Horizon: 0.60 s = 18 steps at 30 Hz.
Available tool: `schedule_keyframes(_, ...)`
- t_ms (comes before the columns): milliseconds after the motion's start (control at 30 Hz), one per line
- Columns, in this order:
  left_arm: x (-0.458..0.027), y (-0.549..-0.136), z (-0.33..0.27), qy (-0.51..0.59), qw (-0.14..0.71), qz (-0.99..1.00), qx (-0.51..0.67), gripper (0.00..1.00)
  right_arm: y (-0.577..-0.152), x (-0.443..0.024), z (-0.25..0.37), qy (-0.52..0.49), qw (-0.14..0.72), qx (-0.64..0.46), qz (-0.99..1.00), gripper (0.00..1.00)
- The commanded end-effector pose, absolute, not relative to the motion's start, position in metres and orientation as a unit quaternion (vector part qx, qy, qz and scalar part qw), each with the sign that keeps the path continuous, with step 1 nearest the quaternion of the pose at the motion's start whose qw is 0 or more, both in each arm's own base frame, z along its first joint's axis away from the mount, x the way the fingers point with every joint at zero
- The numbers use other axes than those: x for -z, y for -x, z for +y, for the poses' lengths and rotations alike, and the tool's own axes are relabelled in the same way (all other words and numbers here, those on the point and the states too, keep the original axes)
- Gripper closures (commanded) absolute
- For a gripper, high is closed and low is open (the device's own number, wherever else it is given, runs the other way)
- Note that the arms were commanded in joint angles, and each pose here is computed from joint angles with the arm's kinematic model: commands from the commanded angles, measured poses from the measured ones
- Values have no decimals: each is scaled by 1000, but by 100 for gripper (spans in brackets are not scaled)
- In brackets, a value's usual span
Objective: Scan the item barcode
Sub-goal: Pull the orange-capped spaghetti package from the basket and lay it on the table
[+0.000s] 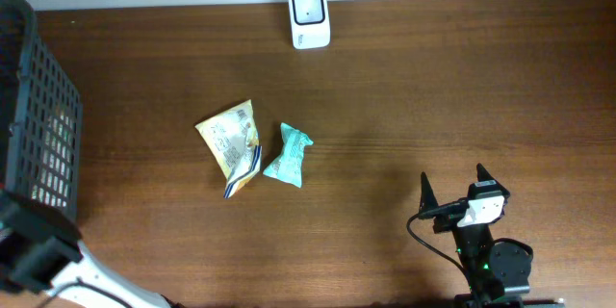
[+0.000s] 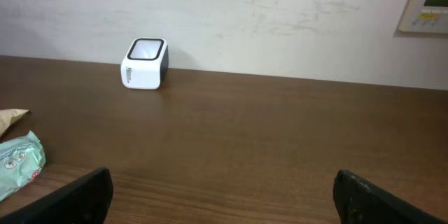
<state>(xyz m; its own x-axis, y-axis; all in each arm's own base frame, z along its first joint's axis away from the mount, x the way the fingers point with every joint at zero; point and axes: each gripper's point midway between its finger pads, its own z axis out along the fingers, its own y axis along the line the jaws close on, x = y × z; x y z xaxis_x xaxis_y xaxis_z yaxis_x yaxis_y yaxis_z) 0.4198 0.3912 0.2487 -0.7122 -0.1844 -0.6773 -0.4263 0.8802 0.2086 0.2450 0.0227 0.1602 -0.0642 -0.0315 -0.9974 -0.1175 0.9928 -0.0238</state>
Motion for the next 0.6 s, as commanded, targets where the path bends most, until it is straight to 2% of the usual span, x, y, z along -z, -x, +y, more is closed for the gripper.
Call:
schedule_keyframes(0, -403, -390, 357, 173, 469, 834, -234, 100, -245, -158, 24, 49, 681, -35, 730, 1)
schedule_keyframes(67, -458, -380, 321, 143, 523, 806, -240, 100, -245, -158, 24, 49, 681, -35, 730, 1)
schedule_keyframes(100, -490, -377, 282, 129, 561, 788, -217, 100, -245, -158, 24, 50, 681, -35, 730, 1)
schedule_keyframes(167, -509, -377, 217, 131, 590, 784, -141, 100, -245, -158, 24, 50, 681, -35, 730, 1)
schedule_keyframes(200, -501, -381, 183, 124, 580, 799, -99, 100, -245, -158, 24, 50, 681, -35, 730, 1)
schedule_keyframes(300, -422, -406, 65, 82, 456, 885, 41, 100, -245, -158, 24, 50, 681, -35, 730, 1)
schedule_keyframes(433, -319, -428, -40, 11, 305, 946, 108, 100, -245, -158, 24, 50, 681, -35, 730, 1)
schedule_keyframes(567, -245, -430, -134, 6, 201, 968, 147, 100, -245, -158, 24, 49, 681, -35, 730, 1)
